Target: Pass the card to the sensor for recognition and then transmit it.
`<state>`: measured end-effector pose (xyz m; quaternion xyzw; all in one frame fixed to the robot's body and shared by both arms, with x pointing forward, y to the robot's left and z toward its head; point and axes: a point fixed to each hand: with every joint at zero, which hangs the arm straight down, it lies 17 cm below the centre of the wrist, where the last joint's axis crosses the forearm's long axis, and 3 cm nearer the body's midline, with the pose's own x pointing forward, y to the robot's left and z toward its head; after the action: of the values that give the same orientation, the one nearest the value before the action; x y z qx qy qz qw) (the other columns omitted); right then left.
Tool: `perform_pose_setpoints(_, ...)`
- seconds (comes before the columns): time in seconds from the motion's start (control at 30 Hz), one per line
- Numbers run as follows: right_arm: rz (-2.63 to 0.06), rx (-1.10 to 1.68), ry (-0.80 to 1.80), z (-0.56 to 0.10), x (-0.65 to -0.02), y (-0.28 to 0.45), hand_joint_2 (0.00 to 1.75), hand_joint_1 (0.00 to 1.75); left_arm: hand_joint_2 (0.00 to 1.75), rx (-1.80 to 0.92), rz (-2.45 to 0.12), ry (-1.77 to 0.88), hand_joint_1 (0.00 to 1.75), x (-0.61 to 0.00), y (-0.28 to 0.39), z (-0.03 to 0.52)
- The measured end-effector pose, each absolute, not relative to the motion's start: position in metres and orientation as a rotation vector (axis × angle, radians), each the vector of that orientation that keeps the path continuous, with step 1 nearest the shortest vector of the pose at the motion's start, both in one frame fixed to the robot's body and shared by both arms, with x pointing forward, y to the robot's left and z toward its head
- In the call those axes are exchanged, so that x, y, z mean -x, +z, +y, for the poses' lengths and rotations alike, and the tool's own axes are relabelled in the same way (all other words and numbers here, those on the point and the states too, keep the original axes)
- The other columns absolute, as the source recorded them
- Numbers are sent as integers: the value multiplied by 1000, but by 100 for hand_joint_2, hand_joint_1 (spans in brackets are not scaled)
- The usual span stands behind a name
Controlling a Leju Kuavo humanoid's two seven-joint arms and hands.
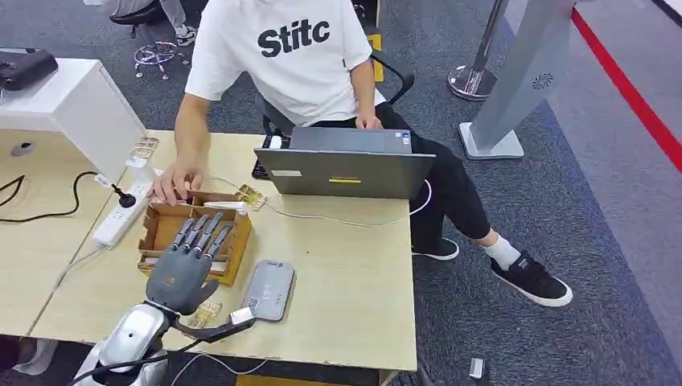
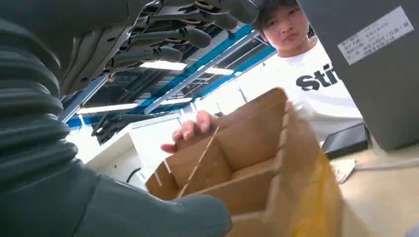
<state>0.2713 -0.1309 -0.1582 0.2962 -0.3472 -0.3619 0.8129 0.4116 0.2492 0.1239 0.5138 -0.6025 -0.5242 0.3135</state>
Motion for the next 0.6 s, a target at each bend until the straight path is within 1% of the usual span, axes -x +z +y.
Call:
perform_pose_setpoints(0.17,-742,-632,-780,-132,-272,-158,175,0,175,-1353,-1564,-1399,0,-402,117,262)
perform_pose_setpoints(0.4,-743,-634,-779,-132,-272,-158,175,0,175,-1400,-1469,-1389,0,-397,109,304)
perform_pose_setpoints(0.6,-743,-636,-774,-131,-272,-158,175,0,175,-1441,-1417,-1367,0,-395,109,329)
